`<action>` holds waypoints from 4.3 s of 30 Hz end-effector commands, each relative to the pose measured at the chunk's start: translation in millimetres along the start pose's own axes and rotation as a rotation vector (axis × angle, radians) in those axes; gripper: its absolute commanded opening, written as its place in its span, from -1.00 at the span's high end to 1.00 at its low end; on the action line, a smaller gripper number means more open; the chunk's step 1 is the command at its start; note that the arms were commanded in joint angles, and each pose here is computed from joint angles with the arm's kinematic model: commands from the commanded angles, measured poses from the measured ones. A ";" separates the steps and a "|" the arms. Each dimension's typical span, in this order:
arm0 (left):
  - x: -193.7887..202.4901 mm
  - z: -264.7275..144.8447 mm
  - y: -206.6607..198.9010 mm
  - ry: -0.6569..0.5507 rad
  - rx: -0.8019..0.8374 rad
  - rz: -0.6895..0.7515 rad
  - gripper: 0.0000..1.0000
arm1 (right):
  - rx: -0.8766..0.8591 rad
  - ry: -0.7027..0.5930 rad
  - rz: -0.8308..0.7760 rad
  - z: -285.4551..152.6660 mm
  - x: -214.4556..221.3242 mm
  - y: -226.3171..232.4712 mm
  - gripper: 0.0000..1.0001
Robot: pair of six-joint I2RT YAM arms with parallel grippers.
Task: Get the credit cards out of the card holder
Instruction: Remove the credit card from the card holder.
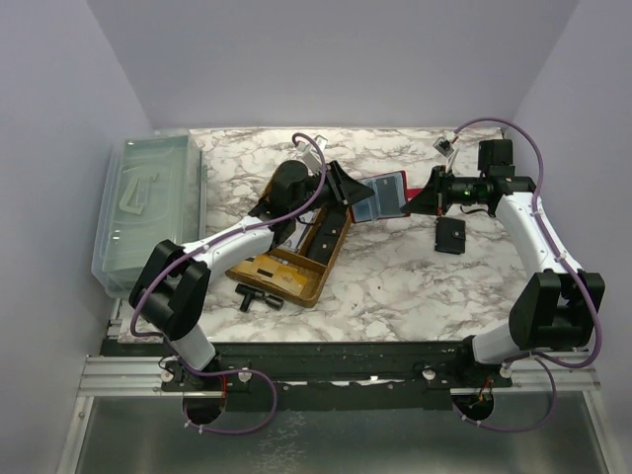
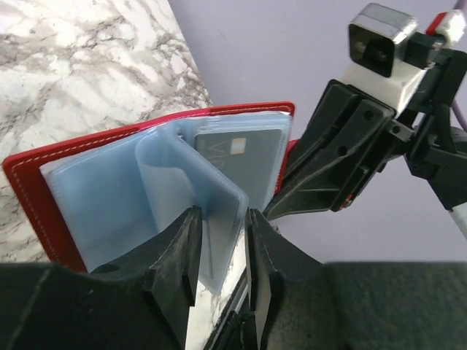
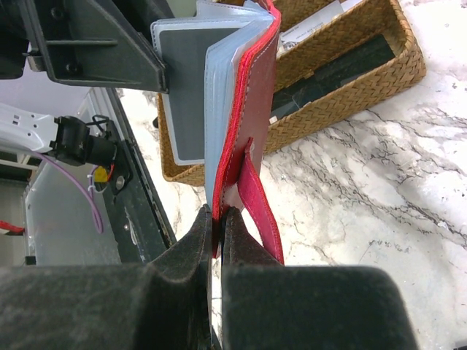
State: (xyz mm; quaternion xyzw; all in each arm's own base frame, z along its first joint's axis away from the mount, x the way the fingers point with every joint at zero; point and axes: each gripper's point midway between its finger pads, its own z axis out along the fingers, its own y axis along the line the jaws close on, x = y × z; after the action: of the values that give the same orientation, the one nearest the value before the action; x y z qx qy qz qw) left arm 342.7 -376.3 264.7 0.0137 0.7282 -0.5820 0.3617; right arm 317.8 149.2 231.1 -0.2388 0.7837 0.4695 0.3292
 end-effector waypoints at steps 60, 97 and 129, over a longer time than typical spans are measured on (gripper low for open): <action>97.8 52.4 79.8 0.297 -0.111 -0.020 1.00 | -0.101 -0.011 0.408 38.0 62.9 -54.2 0.12; 87.2 34.0 19.4 0.243 0.180 0.049 1.00 | -0.247 -0.046 0.489 26.5 68.3 -48.9 0.14; 103.4 50.9 39.5 0.258 0.093 -0.008 1.00 | -0.309 -0.037 0.452 30.4 57.6 -41.2 1.00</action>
State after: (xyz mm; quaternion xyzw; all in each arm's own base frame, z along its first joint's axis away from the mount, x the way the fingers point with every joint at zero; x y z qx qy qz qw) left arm 317.9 -433.4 176.4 0.0900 0.7385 -0.6147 0.2621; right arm 318.0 147.0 150.4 -0.0795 0.7350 0.6431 0.1995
